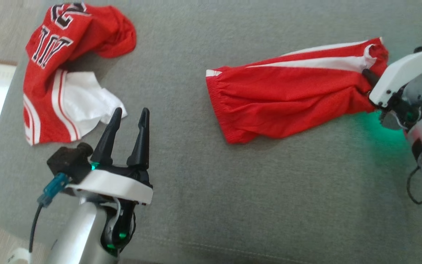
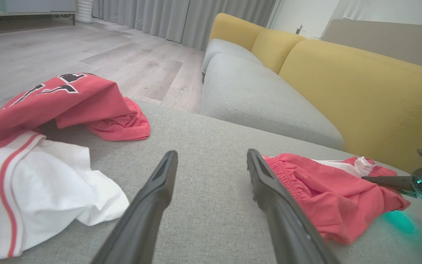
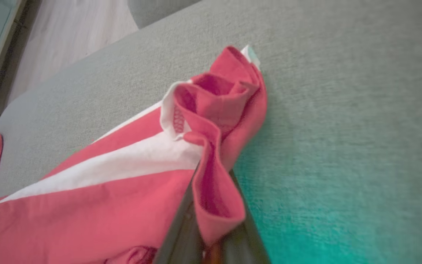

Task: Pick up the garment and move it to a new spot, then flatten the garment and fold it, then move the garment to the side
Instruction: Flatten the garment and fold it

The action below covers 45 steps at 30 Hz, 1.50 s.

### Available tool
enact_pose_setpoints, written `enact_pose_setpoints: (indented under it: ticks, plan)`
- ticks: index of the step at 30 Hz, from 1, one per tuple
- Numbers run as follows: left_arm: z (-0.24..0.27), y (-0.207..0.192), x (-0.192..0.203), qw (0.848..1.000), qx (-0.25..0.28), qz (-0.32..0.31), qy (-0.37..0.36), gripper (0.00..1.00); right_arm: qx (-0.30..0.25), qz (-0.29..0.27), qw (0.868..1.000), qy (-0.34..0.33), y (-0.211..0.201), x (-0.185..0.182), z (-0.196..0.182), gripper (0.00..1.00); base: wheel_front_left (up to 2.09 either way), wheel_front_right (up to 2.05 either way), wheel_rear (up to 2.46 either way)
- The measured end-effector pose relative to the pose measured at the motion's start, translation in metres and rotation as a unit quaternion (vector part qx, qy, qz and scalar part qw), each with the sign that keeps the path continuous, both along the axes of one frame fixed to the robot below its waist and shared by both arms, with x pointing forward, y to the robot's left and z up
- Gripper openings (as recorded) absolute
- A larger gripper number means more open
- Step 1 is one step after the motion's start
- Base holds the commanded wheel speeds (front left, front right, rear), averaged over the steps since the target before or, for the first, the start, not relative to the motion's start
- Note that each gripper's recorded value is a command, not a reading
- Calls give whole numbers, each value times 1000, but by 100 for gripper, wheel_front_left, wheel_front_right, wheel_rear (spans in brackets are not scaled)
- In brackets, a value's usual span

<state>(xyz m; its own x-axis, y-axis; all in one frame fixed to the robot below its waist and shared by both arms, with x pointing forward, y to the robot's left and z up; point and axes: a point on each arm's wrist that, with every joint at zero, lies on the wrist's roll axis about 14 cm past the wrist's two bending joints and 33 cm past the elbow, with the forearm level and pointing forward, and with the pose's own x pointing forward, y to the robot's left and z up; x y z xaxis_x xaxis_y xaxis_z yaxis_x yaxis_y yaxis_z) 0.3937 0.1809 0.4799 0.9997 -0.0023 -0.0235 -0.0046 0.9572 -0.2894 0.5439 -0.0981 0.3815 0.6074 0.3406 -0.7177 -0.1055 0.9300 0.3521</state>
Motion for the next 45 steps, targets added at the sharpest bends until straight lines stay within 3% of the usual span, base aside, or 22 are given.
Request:
enact_pose_setpoints:
  ticks: [6,10,14,19,23,32,39,41,43,44,45]
  plan:
    - [2,-16,-6,1000,-6,-22,-2,100,-5,-44,998,-37,-35,-12,20,0,0,0,0]
    - [7,-31,-11,999,-10,-45,-8,100,-23,-89,993,-73,-79,-23,37,0,0,0,0]
    - [14,-38,-15,998,-10,-55,-16,100,-28,-97,986,-133,-92,-22,65,0,0,0,0]
    - [14,-41,-24,998,-11,-57,-12,100,-15,-42,978,-203,-58,-17,104,0,0,0,0]
    - [16,-41,-30,998,-11,-59,-11,100,-24,20,973,-226,-21,-23,113,0,0,0,0]
    - [15,-27,-39,999,-18,-35,-8,100,-12,133,976,-171,73,-55,81,0,0,0,0]
    - [8,-13,-47,1000,-20,-9,3,100,-31,145,979,-144,85,-57,61,0,0,0,0]
    - [6,-10,-48,1000,-19,-4,5,100,-34,155,978,-139,91,-59,56,8,0,0,0]
    - [2,-8,-49,1000,-19,-1,10,100,-34,168,976,-136,100,-62,52,27,0,0,0]
    - [1,-8,-49,1000,-19,1,12,100,-32,173,975,-136,104,-64,51,27,0,0,0]
    - [-1,-7,-49,1000,-19,2,15,100,-29,178,974,-136,109,-65,51,48,0,0,0]
